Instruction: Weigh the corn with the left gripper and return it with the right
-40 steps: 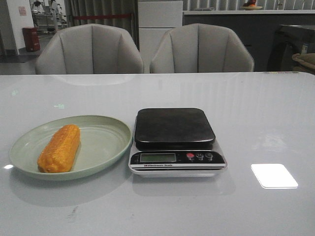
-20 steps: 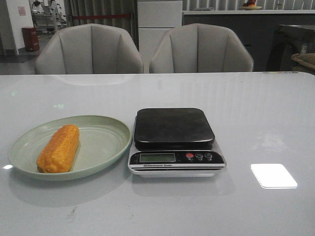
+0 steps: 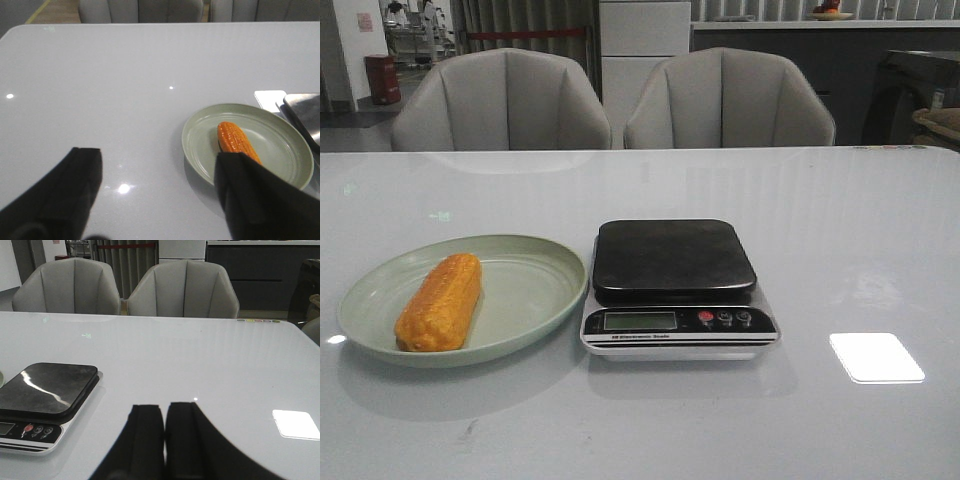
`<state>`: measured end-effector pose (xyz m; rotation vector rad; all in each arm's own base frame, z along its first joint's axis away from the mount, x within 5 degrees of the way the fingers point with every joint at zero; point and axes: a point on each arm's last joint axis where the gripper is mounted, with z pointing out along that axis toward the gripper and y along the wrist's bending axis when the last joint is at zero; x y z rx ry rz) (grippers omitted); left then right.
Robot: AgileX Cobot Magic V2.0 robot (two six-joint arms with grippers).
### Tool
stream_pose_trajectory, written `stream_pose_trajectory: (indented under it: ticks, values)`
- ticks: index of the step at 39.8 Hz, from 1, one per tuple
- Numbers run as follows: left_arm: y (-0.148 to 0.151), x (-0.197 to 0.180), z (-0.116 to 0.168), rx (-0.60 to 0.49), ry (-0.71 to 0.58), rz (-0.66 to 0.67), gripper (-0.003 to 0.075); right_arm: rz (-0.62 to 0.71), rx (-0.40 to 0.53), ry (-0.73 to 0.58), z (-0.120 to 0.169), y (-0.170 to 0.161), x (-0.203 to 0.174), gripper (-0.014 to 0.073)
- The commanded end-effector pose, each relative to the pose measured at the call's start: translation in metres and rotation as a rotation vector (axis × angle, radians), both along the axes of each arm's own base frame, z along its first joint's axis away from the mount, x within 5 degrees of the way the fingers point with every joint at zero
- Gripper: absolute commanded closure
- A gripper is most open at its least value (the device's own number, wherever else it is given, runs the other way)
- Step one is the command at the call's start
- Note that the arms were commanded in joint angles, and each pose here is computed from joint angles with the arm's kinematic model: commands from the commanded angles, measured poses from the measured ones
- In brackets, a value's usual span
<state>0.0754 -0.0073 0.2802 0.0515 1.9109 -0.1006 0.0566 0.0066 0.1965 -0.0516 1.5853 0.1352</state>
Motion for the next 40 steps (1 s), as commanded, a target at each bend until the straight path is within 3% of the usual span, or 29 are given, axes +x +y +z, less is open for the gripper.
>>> stream_pose_trajectory:
  ticks: [1, 9, 19, 29, 40]
  values:
    - [-0.005, 0.011, 0.021, -0.029, -0.065, -0.032, 0.0104, -0.003, 0.01, -0.094, 0.006, 0.0, -0.002, 0.0412]
    - [-0.017, 0.042, 0.034, -0.08, 0.037, -0.072, 0.0104, -0.003, 0.01, -0.094, 0.006, 0.0, -0.002, 0.0412]
    - [-0.046, 0.097, 0.028, -0.1, 0.235, -0.148, 0.0104, -0.003, 0.01, -0.094, 0.006, 0.0, -0.002, 0.0412]
    - [-0.092, 0.152, -0.002, -0.05, 0.386, -0.245, 0.0137, -0.003, 0.01, -0.094, 0.006, 0.0, -0.002, 0.0412]
    - [-0.116, 0.197, -0.045, -0.051, 0.551, -0.22, 0.0137, -0.003, 0.01, -0.094, 0.006, 0.0, -0.002, 0.0412]
